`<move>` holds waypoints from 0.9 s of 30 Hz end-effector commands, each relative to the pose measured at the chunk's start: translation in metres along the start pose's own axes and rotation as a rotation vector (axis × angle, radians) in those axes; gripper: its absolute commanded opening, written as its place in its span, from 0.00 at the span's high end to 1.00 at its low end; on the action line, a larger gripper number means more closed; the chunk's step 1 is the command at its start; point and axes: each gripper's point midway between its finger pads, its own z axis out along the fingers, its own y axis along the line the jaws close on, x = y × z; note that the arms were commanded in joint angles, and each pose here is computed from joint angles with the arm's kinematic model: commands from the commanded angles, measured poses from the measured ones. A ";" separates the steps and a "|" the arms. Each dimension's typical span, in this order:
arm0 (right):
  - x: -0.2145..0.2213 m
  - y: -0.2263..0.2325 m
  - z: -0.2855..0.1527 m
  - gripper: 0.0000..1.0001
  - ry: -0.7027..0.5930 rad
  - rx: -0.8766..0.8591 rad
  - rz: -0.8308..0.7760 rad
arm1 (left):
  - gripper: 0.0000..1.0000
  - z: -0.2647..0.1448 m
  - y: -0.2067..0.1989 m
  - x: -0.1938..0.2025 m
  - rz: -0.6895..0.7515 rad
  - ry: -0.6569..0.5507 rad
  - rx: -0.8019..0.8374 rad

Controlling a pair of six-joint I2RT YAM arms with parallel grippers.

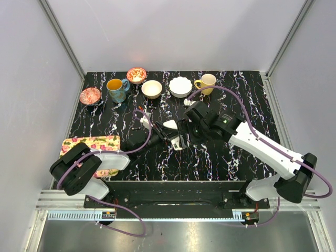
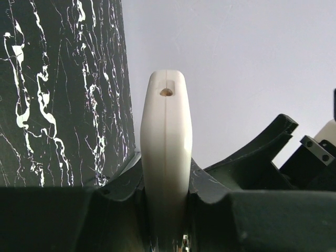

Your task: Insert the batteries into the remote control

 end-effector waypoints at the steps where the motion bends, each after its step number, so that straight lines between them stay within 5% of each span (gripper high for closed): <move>1: -0.018 0.007 -0.007 0.15 -0.072 0.017 -0.039 | 1.00 0.010 -0.035 -0.009 0.003 -0.023 0.106; 27: -0.014 0.021 0.014 0.30 -0.021 -0.015 -0.110 | 1.00 0.010 -0.040 -0.004 -0.008 0.007 0.123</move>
